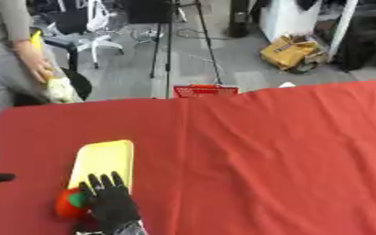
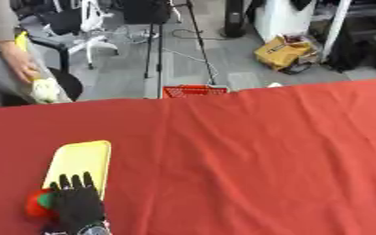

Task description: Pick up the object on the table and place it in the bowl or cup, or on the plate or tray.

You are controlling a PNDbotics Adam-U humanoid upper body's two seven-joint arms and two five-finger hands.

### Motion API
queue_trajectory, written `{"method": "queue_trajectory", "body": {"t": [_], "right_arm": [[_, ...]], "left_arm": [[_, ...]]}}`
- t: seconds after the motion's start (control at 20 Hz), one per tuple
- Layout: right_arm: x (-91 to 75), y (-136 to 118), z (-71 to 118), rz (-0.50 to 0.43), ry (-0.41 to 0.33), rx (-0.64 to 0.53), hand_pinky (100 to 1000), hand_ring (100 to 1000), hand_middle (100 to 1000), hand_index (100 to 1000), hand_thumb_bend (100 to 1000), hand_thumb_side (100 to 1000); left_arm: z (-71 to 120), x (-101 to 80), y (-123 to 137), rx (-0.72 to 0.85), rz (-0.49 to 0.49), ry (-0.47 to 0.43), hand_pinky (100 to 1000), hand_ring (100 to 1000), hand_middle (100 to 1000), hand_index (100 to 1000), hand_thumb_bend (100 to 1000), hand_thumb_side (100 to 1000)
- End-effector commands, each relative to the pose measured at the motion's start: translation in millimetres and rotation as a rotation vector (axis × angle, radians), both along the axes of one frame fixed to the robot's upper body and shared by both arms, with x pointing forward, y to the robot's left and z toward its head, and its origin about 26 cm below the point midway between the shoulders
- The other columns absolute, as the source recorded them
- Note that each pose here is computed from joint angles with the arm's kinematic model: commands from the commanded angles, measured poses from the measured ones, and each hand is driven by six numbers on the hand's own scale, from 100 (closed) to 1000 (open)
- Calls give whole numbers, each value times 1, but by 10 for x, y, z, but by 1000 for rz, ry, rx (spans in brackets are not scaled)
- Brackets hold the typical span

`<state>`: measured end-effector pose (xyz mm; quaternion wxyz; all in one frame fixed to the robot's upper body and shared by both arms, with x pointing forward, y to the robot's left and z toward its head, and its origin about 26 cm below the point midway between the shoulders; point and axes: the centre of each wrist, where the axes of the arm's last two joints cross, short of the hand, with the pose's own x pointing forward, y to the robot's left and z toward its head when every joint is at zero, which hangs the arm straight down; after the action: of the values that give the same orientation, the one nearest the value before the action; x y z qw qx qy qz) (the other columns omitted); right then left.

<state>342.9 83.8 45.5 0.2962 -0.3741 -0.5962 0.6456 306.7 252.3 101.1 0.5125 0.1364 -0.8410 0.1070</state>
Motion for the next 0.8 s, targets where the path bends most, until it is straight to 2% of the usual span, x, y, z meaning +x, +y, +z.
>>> {"method": "queue_trajectory", "body": {"t": [0.05, 0.3, 0.45, 0.65, 0.8], "right_arm": [[-44, 133, 196, -28, -9, -15, 976, 916, 938, 977, 380, 591], [42, 43, 359, -155, -70, 37, 955, 881, 923, 975, 331, 617], [84, 15, 467, -201, -87, 94, 929, 849, 902, 965, 369, 596], [146, -38, 617, -218, 1, 284, 898, 819, 890, 955, 409, 572], [171, -52, 736, -236, 9, 371, 884, 808, 888, 951, 427, 569]], "left_arm": [[91, 10, -7, 8, -14, -31, 522, 806, 765, 717, 645, 873], [86, 8, -7, 7, -16, -29, 522, 806, 764, 717, 645, 873], [85, 8, -6, 6, -16, -30, 522, 805, 764, 717, 646, 873], [78, 3, 8, 9, -10, -28, 522, 805, 763, 717, 647, 873], [73, 1, 15, 11, -8, -26, 522, 805, 763, 717, 648, 873]]}}
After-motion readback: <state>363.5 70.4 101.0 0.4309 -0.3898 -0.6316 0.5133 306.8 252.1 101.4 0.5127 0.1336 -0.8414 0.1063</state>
